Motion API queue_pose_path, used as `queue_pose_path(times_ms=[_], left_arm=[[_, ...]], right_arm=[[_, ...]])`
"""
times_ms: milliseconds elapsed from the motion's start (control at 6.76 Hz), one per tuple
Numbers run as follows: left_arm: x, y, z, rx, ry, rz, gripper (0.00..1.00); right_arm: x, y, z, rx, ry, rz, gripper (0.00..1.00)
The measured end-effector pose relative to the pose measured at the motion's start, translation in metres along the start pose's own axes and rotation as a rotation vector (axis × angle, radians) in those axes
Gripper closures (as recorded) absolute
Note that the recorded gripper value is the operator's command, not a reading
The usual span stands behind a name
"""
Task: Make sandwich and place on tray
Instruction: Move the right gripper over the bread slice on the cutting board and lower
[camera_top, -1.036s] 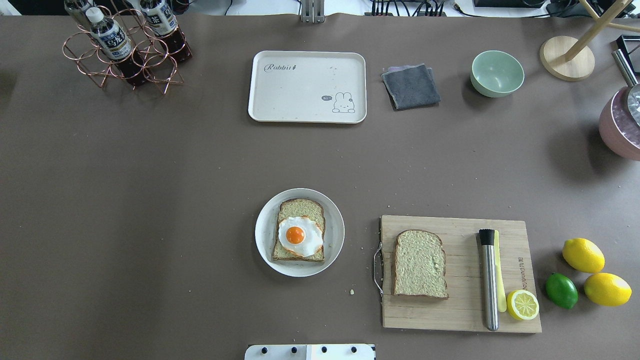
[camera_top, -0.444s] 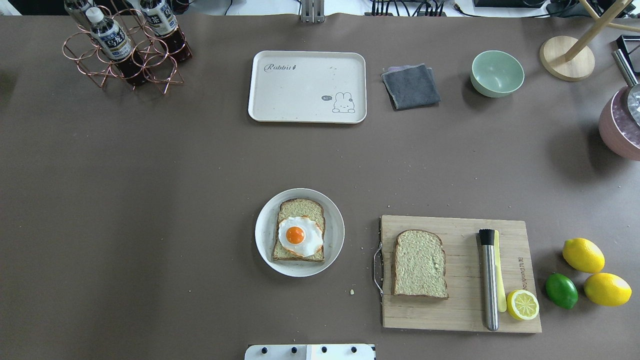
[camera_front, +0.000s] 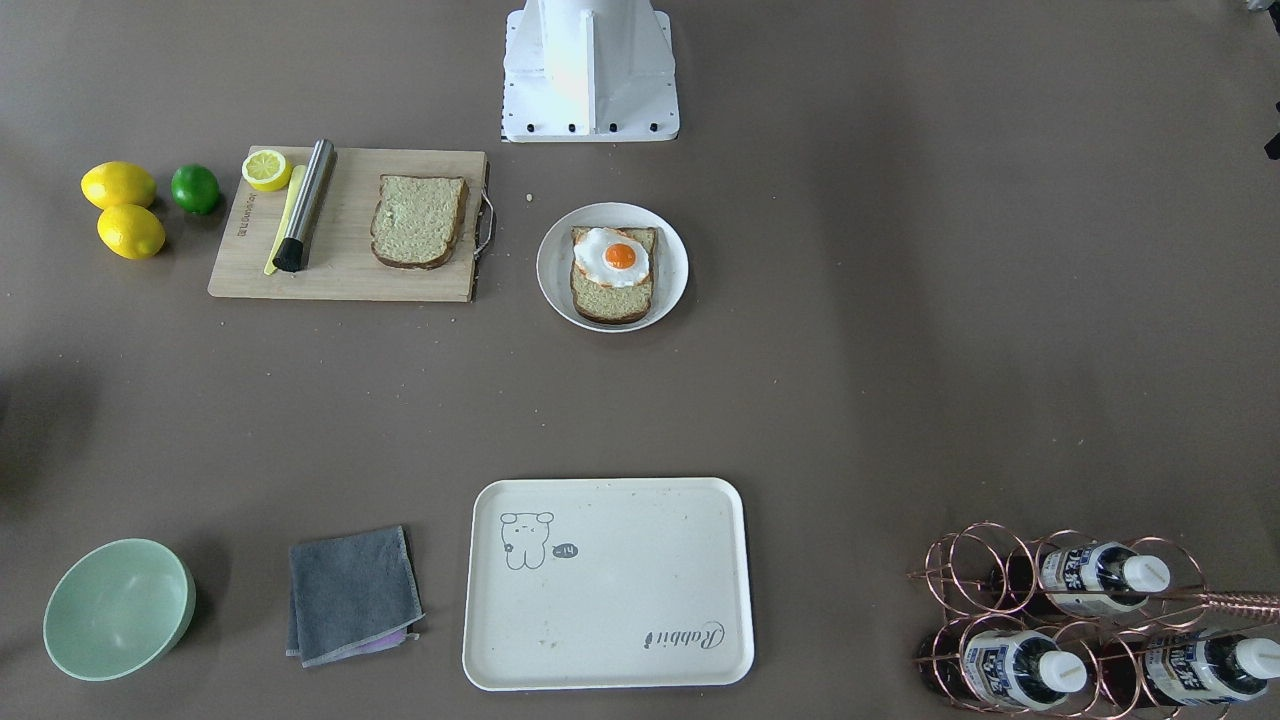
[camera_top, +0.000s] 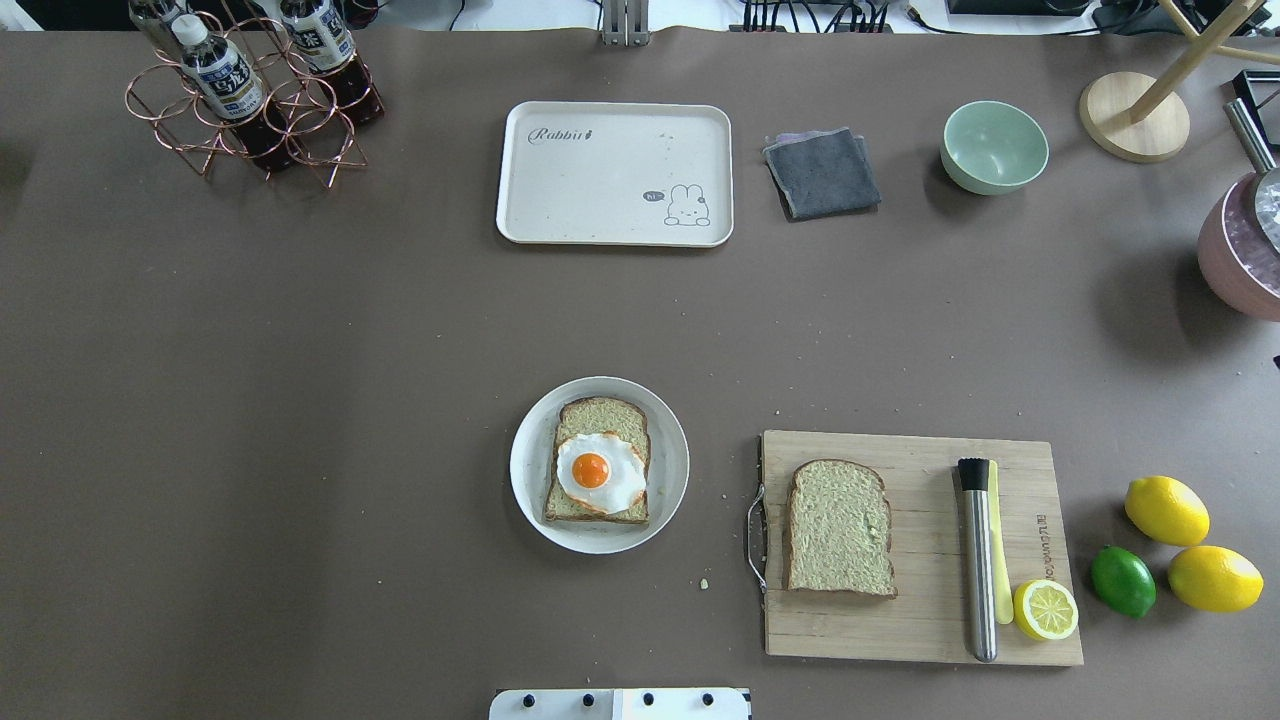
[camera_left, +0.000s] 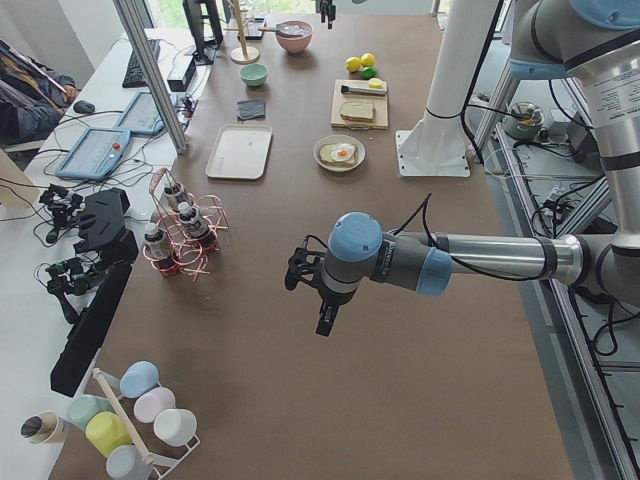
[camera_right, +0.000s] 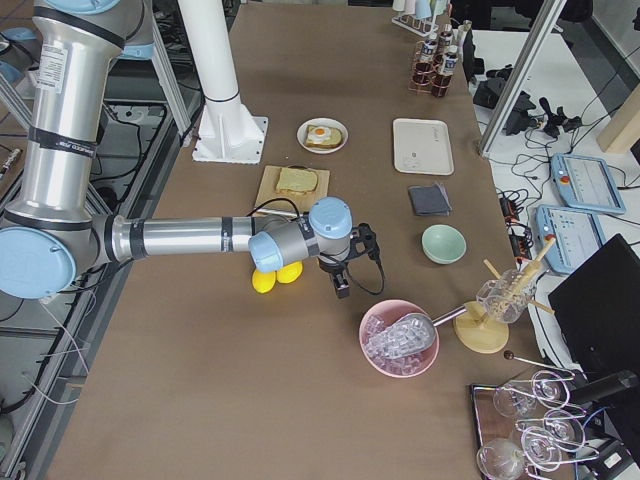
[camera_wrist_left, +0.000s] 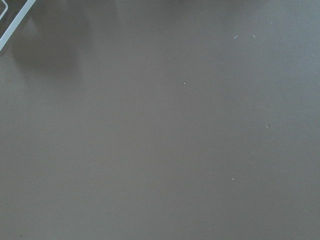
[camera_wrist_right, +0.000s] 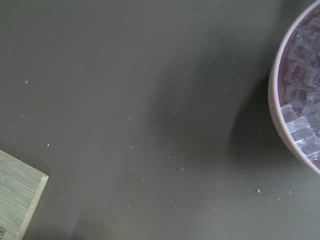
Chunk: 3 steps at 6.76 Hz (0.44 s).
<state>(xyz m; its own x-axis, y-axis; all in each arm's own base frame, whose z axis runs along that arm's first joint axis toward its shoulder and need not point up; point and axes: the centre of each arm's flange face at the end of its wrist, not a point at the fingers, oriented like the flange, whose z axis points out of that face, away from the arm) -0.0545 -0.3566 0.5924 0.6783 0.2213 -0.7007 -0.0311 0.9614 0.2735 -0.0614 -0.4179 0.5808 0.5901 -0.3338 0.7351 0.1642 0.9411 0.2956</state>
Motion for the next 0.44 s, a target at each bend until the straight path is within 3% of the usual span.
queue_pose_path(times_ms=[444], left_arm=[[0.0,0.0,0.0,0.0,0.0,0.0,0.02]], right_arm=[[-0.101,-0.013,0.043,0.008,-0.066,0.157,0.02]])
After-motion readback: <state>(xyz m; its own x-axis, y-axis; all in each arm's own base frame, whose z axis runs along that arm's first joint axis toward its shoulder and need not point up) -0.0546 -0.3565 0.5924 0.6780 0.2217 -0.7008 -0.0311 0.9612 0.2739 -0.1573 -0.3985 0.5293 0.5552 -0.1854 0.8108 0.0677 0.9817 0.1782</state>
